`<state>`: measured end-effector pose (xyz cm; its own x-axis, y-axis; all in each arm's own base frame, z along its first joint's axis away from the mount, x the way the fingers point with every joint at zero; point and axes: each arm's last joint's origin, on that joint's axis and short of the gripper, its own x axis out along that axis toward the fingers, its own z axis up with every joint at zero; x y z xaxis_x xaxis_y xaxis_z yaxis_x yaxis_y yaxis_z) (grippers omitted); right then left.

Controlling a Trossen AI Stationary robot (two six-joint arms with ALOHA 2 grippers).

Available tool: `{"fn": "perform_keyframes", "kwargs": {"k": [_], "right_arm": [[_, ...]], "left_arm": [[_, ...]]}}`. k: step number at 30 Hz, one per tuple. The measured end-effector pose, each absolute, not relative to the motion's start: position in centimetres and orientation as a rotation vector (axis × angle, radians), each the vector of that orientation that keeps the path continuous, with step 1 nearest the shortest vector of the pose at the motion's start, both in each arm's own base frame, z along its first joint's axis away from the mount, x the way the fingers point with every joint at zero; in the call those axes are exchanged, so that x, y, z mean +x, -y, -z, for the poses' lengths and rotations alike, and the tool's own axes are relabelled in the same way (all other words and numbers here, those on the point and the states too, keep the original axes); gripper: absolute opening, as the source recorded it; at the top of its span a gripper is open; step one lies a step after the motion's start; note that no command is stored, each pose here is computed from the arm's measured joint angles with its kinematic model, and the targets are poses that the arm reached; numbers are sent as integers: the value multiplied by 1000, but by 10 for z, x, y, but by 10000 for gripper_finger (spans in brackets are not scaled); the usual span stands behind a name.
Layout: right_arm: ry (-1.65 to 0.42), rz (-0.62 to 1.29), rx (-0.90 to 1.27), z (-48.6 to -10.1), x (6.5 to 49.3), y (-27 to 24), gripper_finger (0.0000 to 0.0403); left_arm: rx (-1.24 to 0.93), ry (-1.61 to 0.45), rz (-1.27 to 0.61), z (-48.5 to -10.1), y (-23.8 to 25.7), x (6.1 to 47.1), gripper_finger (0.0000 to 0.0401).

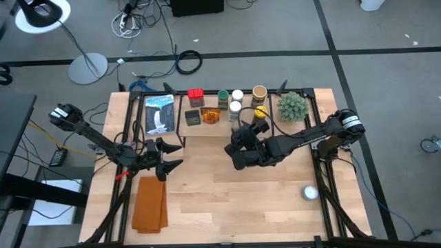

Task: Shelf spices
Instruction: Return to Home Position

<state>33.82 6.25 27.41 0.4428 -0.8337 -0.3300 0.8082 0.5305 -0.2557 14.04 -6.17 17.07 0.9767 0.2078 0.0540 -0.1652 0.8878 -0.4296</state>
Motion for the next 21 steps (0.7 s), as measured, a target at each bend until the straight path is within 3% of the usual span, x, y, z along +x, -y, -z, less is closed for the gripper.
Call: {"fn": "perform_keyframes", "kwargs": {"k": [7, 11, 14, 19, 21], "right_arm": [[-420, 937, -54, -287, 325, -85, 211], [-464, 769, -13, -298, 311, -108, 185], [-512, 644, 33, -301, 303, -123, 140], [-594, 522, 17, -282, 293, -142, 20], [-636, 458, 28, -264, 290, -147, 13]], "left_arm": [[-437, 98, -194, -171, 62, 140, 351], [-438, 98, -194, -171, 62, 140, 351], [-439, 98, -194, -171, 62, 140, 351], [-439, 98, -194, -171, 62, 140, 351], [-439, 98, -195, -171, 62, 140, 351]]}}
